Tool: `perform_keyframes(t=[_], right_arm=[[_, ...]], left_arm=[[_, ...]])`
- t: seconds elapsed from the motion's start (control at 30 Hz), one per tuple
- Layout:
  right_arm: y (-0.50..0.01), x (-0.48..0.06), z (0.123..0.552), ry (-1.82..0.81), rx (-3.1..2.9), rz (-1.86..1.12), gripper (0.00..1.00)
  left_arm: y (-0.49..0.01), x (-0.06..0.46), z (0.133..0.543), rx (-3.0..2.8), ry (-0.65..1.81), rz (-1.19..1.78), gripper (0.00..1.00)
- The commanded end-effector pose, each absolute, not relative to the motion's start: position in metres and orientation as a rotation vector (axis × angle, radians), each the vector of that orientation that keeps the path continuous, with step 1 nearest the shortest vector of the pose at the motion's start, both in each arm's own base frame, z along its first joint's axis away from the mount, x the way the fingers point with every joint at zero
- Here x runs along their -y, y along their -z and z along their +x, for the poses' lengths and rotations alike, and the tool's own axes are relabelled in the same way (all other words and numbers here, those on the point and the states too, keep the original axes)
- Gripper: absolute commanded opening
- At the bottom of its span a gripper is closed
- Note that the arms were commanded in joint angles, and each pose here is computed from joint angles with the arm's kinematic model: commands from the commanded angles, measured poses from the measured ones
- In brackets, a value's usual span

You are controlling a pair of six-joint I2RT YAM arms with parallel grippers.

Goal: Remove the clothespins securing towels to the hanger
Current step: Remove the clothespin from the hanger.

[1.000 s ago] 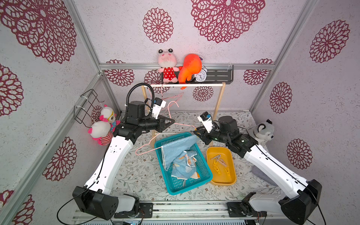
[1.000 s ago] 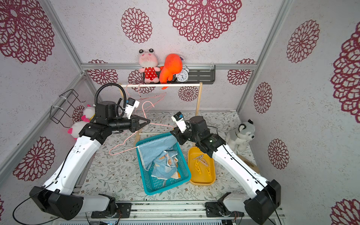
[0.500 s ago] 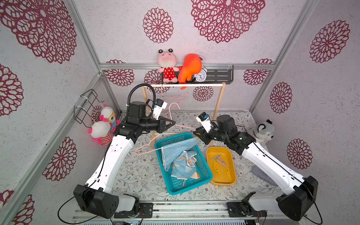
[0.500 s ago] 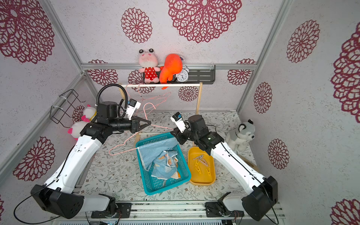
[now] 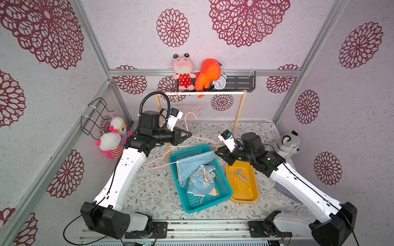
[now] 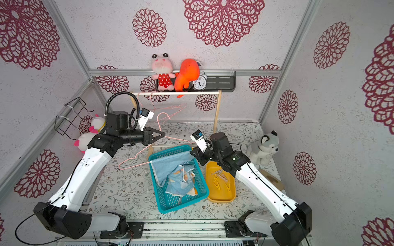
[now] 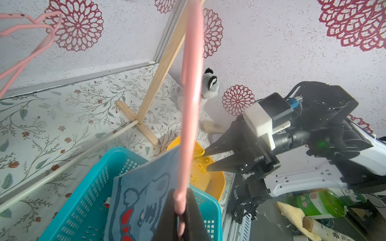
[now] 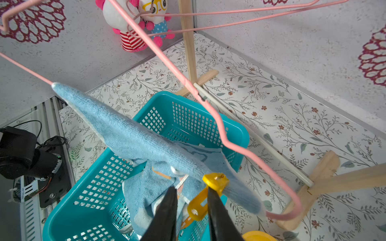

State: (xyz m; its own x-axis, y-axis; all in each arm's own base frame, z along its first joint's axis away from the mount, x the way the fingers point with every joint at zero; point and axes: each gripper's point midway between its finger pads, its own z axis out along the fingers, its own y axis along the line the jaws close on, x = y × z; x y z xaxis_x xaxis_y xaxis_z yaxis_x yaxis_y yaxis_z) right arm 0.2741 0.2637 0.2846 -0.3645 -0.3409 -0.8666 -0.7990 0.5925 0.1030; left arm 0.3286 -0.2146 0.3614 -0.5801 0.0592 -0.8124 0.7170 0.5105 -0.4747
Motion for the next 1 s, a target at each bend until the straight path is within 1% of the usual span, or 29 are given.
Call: perform_keyframes(t=[0.0, 0.1, 0.3, 0.5, 0.63, 0.97], right_arm=[[-0.298, -0.256, 0.266, -0.667, -1.927, -0.892, 0.29], [-0.304, -0.25, 0.267, -0.611, -1.899, -0.904, 0.36], [-0.323, -0.251, 0.27, -0.543, -1.798, -0.993, 0.41], [-0.311, -0.264, 0.274, -0.55, -1.784, -1.121, 0.41], [-0.314, -0.265, 0.272, -0.56, -1.767, -1.171, 0.41], [-0.31, -0.266, 0.268, -0.615, -1.766, -1.229, 0.41]], left_arm=[[-0.38, 0.213, 0.33, -1.92, 1.127, 0.658, 0.0], [-0.377, 0.211, 0.333, -1.931, 1.153, 0.65, 0.0], [-0.375, 0.213, 0.328, -1.936, 1.224, 0.695, 0.0], [-0.373, 0.215, 0.319, -1.942, 1.259, 0.749, 0.0], [-0.373, 0.214, 0.317, -1.946, 1.255, 0.76, 0.0], [-0.375, 0.215, 0.315, -1.937, 1.261, 0.768, 0.0]])
